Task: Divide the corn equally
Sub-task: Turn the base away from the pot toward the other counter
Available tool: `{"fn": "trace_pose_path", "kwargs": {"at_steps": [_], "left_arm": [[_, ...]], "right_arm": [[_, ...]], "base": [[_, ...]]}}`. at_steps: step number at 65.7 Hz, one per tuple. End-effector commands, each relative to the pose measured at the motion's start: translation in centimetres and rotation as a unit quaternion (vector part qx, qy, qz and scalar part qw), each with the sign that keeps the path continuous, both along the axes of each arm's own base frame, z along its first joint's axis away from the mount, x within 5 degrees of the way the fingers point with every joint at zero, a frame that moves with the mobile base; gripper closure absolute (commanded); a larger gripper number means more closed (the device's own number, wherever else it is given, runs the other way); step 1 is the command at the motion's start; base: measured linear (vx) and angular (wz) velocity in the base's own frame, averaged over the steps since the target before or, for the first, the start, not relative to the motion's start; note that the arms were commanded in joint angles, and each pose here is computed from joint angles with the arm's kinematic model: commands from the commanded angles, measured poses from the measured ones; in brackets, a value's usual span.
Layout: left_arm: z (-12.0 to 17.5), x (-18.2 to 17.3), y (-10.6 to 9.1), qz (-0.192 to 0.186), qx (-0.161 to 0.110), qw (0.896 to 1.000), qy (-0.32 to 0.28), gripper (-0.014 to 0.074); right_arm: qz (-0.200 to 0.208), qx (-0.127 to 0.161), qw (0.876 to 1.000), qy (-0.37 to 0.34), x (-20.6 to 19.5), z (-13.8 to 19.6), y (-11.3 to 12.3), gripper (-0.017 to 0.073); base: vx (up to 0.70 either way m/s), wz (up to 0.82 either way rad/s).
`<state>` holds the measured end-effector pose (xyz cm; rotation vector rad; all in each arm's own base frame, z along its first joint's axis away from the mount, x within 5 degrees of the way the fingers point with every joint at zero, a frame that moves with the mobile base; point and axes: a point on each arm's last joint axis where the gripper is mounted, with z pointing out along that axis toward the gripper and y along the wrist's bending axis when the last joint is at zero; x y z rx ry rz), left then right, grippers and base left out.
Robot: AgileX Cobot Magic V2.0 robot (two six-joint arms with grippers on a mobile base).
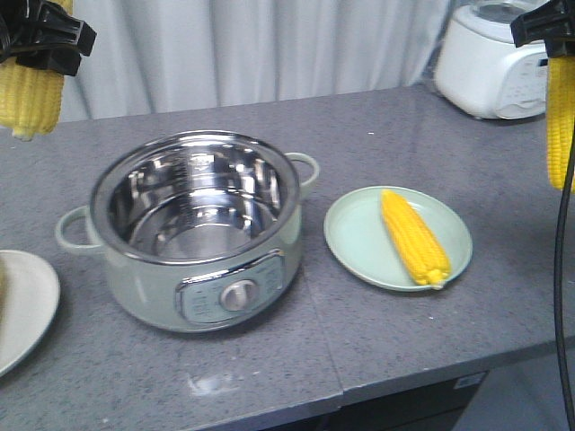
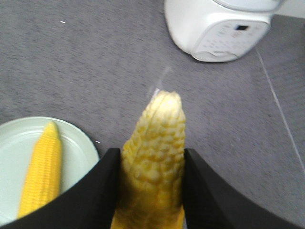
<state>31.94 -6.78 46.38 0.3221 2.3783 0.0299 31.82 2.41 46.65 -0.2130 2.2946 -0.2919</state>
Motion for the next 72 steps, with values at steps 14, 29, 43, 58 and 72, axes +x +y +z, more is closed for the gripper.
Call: {"fn": "trace_pose_path", "kwargs": {"at_steps": [14,29,43,58,72], "left_arm": [[2.3,-1.22,0.21,0.001,-0.015,0.998,-0.054,0.0374],[2.3,-1.22,0.21,0.001,-0.015,0.998,-0.054,0.0374],[2.3,-1.22,0.21,0.001,-0.015,0.998,-0.054,0.0374],[2.3,-1.22,0.21,0.001,-0.015,0.998,-0.054,0.0374],[2.3,-1.22,0.21,0.001,-0.015,0.998,-0.054,0.0374]], "right_arm": [[-0.002,-0.007,0.998,-0.064,-1.27,2.54,-0.5,0.0337],[-0.002,-0.007,0.998,-0.064,-1.27,2.54,-0.5,0.0337],[-0.002,-0.007,0.998,-0.064,-1.27,2.54,-0.5,0.0337],[-0.002,-0.007,0.998,-0.065,-1.27,2.55,-0.5,0.0337],[-0.002,-0.007,0.998,-0.065,-1.27,2.55,-0.5,0.0337]], "base": [[0.01,-0.36],[0.01,-0.34],[0.01,-0.34],[0.01,-0.39],[0.01,-0.43]]}}
